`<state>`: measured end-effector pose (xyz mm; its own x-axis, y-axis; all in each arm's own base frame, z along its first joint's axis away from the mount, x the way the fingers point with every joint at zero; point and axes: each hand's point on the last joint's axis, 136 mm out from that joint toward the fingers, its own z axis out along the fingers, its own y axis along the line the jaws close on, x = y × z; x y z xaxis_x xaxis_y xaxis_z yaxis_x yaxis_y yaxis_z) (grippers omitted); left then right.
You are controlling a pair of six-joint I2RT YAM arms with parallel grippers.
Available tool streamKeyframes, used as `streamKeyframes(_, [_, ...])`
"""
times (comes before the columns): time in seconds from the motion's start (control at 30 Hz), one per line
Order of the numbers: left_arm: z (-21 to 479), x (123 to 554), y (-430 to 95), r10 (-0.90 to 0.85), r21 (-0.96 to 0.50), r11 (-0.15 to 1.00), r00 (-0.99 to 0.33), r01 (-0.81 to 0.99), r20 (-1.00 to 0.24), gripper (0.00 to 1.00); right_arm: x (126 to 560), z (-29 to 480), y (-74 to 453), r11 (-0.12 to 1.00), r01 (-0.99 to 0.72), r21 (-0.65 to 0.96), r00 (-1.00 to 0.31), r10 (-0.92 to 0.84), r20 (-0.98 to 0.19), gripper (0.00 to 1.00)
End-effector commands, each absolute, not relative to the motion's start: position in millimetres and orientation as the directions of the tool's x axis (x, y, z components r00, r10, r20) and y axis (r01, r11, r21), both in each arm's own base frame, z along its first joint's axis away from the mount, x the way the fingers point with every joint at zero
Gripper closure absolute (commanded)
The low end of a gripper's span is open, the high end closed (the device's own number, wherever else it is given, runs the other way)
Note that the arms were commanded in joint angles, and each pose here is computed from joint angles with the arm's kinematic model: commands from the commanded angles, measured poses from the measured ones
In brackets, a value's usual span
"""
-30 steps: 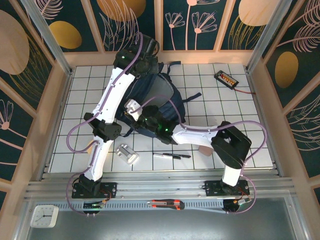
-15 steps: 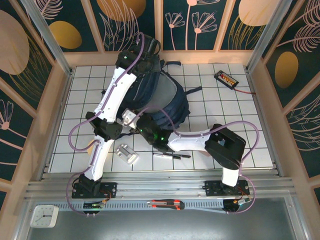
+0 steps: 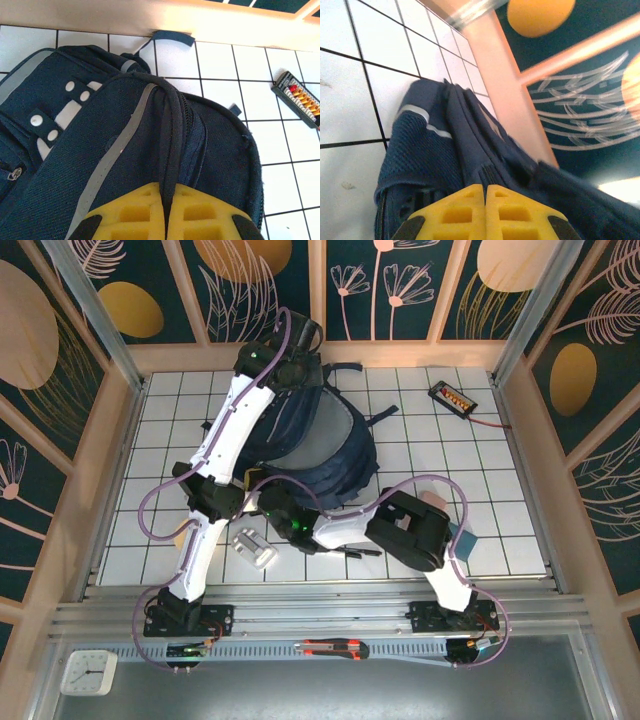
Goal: Pack the student bag
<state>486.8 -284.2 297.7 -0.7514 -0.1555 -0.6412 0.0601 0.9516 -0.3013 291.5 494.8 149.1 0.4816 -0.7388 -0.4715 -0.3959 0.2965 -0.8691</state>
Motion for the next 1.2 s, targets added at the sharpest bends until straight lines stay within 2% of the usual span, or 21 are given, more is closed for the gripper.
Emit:
streamKeyframes(0.0, [379.1,507.6,-309.3,-0.299,-0.473,0.863,-0.576,0.177,-0.761,1.0,236.5,86.8,535.7,-0.056,-0.432,-0.9,0.693,-0.66,-0.291,1.0])
streamKeyframes(0.17, [371.6,506.0,-316.7,-0.287,-0.487,0.851,-0.605,0.194,-0.742,1.0,222.9,76.3,560.0,-0.126,-0.424,-0.897,0.75,-0.604,-0.27,1.0])
streamKeyframes(0.27, [368.8,504.7,-318.2,-0.285,-0.493,0.848,-0.617,0.194,-0.733,1.0,230.4,68.6,568.3,-0.097,-0.453,-0.886,0.724,-0.62,-0.302,1.0])
streamKeyframes(0.37, [368.3,501.0,-311.6,-0.256,-0.457,0.869,-0.616,0.191,-0.745,1.0,243.8,78.8,563.7,-0.017,-0.442,-0.897,0.686,-0.651,-0.325,1.0])
streamKeyframes(0.4, [368.1,500.0,-309.1,-0.246,-0.443,0.876,-0.614,0.19,-0.75,1.0,248.2,84.7,561.5,0.002,-0.433,-0.901,0.676,-0.661,-0.326,0.97])
streamKeyframes(0.47, [369.2,498.9,-306.1,-0.227,-0.419,0.887,-0.607,0.194,-0.761,1.0,254.7,106.1,555.8,0.074,-0.404,-0.912,0.663,-0.663,-0.348,0.8])
streamKeyframes(0.63, [371.0,498.4,-302.5,-0.187,-0.379,0.9,-0.595,0.215,-0.782,1.0,252.4,159.0,531.5,0.183,-0.347,-0.92,0.655,-0.655,-0.378,0.54])
streamKeyframes(0.77, [363.8,499.8,-299.2,-0.145,-0.35,0.907,-0.606,0.234,-0.782,1.0,248.2,188.6,493.8,0.251,-0.333,-0.909,0.619,-0.669,-0.411,0.4])
streamKeyframes(0.87, [362.8,503.0,-293.1,-0.139,-0.344,0.909,-0.606,0.235,-0.783,1.0,243.4,198.2,466.5,0.285,-0.362,-0.887,0.578,-0.678,-0.454,0.37])
streamKeyframes(0.97, [364.5,506.7,-285.3,-0.14,-0.342,0.91,-0.602,0.234,-0.786,1.0,245.5,202.6,436.7,0.343,-0.406,-0.847,0.499,-0.694,-0.52,0.35])
streamKeyframes(1.07, [366.8,507.7,-284.7,-0.12,-0.33,0.908,-0.594,0.259,-0.796,1.0,253.1,209.1,398.9,0.469,-0.492,-0.734,0.345,-0.669,-0.659,0.3])
streamKeyframes(1.17, [366.1,505.9,-289.4,-0.072,-0.305,0.901,-0.588,0.307,-0.805,1.0,272.1,227.3,352.6,0.668,-0.56,-0.49,0.097,-0.535,-0.839,0.21])
